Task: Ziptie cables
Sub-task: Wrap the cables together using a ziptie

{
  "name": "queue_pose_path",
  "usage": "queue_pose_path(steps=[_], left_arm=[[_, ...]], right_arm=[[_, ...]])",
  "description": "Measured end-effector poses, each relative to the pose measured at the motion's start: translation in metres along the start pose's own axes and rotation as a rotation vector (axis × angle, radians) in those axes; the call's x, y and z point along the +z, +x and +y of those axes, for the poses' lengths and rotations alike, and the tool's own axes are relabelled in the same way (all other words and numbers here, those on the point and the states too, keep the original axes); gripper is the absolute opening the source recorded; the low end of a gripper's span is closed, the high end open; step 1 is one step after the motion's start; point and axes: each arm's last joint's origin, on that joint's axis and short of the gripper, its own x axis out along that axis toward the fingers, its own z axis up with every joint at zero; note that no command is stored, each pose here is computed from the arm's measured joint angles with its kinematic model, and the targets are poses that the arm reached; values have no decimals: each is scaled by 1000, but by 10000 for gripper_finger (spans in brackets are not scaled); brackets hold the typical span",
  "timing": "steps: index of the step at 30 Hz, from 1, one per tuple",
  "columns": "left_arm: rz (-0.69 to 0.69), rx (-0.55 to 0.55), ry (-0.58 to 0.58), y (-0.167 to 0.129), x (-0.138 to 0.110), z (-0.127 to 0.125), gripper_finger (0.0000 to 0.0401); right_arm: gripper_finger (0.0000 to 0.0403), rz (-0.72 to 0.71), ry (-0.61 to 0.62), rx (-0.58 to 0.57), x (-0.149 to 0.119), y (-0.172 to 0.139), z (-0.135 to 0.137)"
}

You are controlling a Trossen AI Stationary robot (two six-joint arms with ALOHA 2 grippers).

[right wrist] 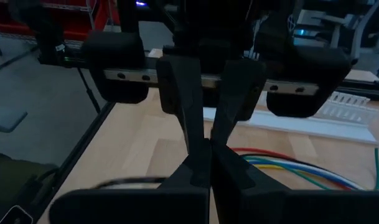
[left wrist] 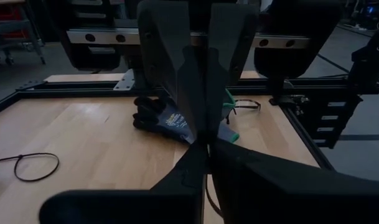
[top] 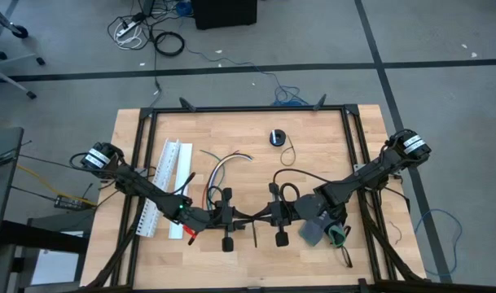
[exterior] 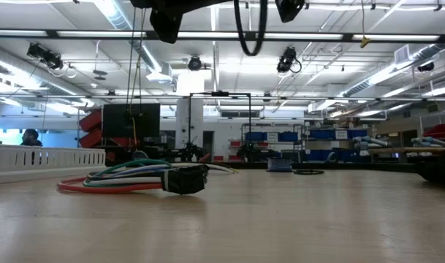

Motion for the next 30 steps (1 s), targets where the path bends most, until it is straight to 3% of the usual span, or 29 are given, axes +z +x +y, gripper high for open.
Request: queue_pose_path(steps=[21,30], left_arm=[[4,59,30,0,-1,1,1],[0,67,31,0,-1,2,0]], right_arm=[[2,-11,0,5,2,0,0],[66,28,142,-57,-2,2,-9]])
